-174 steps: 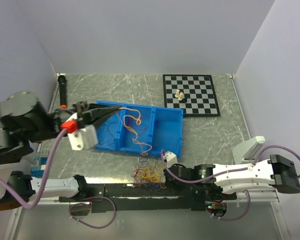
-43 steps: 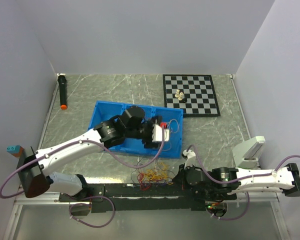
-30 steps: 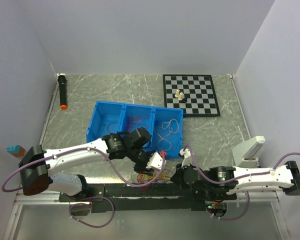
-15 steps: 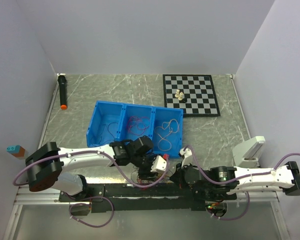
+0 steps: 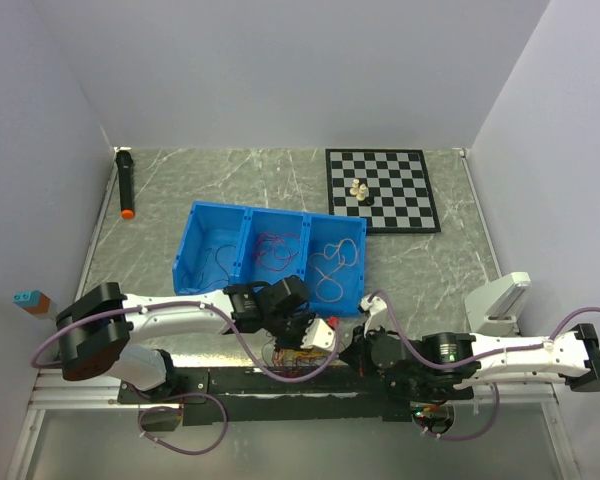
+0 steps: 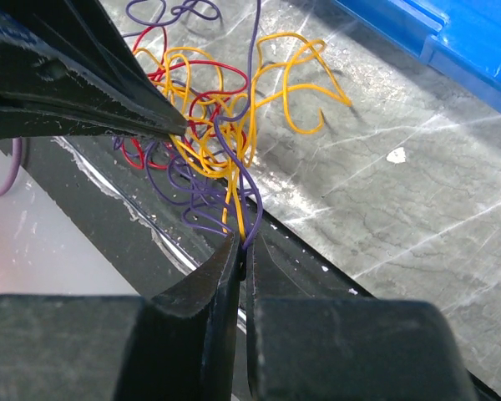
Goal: Untangle the cables
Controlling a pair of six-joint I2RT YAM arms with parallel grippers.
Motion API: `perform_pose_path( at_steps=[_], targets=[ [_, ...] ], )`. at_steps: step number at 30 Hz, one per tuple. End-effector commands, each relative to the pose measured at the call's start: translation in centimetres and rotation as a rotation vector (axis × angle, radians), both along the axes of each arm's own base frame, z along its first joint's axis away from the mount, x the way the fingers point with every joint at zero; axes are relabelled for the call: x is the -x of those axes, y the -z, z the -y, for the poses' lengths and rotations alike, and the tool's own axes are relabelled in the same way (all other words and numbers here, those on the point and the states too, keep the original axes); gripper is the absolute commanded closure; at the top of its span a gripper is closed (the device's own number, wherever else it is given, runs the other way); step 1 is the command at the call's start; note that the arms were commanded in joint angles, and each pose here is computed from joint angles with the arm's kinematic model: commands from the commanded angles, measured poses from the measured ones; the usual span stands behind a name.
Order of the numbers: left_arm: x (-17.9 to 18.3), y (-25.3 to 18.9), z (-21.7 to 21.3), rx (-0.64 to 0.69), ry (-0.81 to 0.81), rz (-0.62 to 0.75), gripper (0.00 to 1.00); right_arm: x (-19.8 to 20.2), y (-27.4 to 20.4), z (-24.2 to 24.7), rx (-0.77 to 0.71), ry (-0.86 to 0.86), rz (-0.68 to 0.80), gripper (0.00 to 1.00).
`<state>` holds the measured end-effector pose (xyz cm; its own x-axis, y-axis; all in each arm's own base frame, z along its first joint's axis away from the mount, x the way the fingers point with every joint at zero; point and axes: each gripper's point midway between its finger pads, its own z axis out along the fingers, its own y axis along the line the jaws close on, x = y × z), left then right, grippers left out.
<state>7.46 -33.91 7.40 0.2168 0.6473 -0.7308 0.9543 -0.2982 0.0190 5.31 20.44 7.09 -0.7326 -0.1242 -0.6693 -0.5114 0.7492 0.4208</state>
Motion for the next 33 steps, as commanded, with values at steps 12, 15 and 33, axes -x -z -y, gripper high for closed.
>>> perform_pose_path(
  at_steps=[12, 15, 33],
  targets=[
    [-0.7, -20.9, 2.2, 0.242, 0.148, 0.188, 0.99, 0.0, 0.2, -0.8, 0.048, 0.013, -0.011, 1.0],
    [0.1, -24.0, 1.3, 0.278, 0.163, 0.181, 0.99, 0.1, 0.6, -0.7, 0.073, 0.023, -0.027, 1.0],
    [-7.0, -58.0, -8.4, 1.329, -0.497, 1.116, 0.99, 1.1, 2.3, -0.1, 0.148, 0.048, -0.113, 1.0]
  ],
)
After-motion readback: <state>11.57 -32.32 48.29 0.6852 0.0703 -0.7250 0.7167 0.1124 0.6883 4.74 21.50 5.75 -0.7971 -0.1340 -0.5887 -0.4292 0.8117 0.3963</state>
